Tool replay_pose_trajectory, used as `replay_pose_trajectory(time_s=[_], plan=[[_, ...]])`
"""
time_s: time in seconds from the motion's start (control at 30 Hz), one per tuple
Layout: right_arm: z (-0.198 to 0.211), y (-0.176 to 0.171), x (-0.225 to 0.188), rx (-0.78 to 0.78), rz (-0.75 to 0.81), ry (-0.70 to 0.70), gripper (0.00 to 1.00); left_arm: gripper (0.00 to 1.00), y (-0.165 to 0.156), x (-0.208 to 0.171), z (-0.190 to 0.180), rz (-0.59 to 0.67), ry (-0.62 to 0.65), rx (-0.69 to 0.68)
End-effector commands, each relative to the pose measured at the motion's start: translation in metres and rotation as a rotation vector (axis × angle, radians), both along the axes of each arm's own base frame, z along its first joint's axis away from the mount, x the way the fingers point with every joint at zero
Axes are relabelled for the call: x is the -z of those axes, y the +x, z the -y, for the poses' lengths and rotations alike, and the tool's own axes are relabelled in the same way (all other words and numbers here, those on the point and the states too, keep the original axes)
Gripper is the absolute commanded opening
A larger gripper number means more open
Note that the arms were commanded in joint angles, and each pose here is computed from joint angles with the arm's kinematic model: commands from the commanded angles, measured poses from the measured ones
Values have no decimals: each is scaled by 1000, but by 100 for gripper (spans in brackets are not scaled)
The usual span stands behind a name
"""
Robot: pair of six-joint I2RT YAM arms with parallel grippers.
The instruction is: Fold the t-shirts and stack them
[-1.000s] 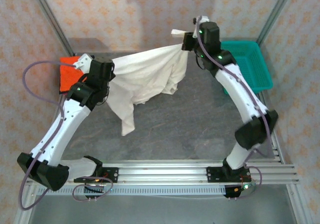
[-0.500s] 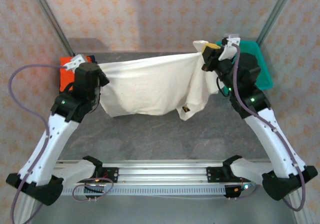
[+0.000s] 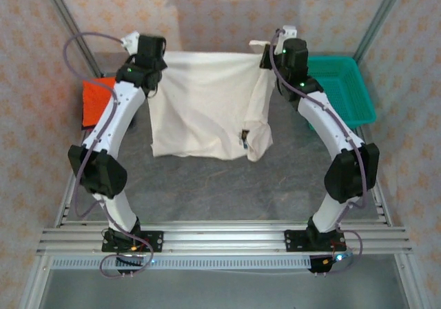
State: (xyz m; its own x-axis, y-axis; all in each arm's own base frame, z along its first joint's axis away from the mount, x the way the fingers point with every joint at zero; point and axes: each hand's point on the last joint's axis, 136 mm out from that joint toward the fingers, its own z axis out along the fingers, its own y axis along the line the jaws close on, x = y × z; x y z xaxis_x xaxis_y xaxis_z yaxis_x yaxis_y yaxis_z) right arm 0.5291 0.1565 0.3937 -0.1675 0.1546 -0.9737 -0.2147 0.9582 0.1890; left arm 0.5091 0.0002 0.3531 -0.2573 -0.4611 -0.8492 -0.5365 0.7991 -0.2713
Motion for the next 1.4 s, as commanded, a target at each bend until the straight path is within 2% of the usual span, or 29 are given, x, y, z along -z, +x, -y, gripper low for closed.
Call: replay_pose_trajectory(time_s=[0.0,0.1,0.2,0.3,0.37,0.47,0.57,0.6,0.73,0.87,0.97,1.0,1.1,1.2,1.3,1.37], plan=[[6,-34,-140,-43,331,114,0,0,-13,-91,-20,157,38,-19],[13,-59,-189,-48,434,117,0,0,-28,-146,-28,275,45,-26],[21,-80,-217,-33,490,93,0,0,-51,-184,-35,359,34,-25],[25,-91,-213,-26,472,55,0,0,-71,-195,-37,376,33,-15],[25,-95,-192,-33,425,33,0,0,-81,-182,-35,346,23,2],[22,-109,-137,-79,317,10,0,0,-95,-132,-30,279,-21,27],[13,-135,-64,-176,177,40,0,0,-122,-56,-32,191,-85,4],[7,-147,-28,-216,105,64,0,0,-135,-25,-33,151,-111,-9],[-13,-196,71,-326,-101,197,3,0,-187,92,-27,-4,-235,-22],[-35,-227,152,-364,-268,302,4,2,-230,190,-23,-119,-344,-69],[-49,-235,188,-382,-335,369,8,13,-243,232,-20,-176,-383,-84],[-55,-239,198,-392,-366,370,13,22,-246,241,-21,-198,-383,-92],[-62,-250,210,-421,-407,354,53,64,-261,255,-30,-289,-346,-156],[-48,-253,197,-372,-359,338,80,86,-278,256,-40,-337,-299,-205],[-30,-252,185,-302,-314,246,85,95,-289,247,-48,-319,-272,-228],[-23,-246,187,-258,-334,147,85,95,-287,242,-49,-284,-270,-224]])
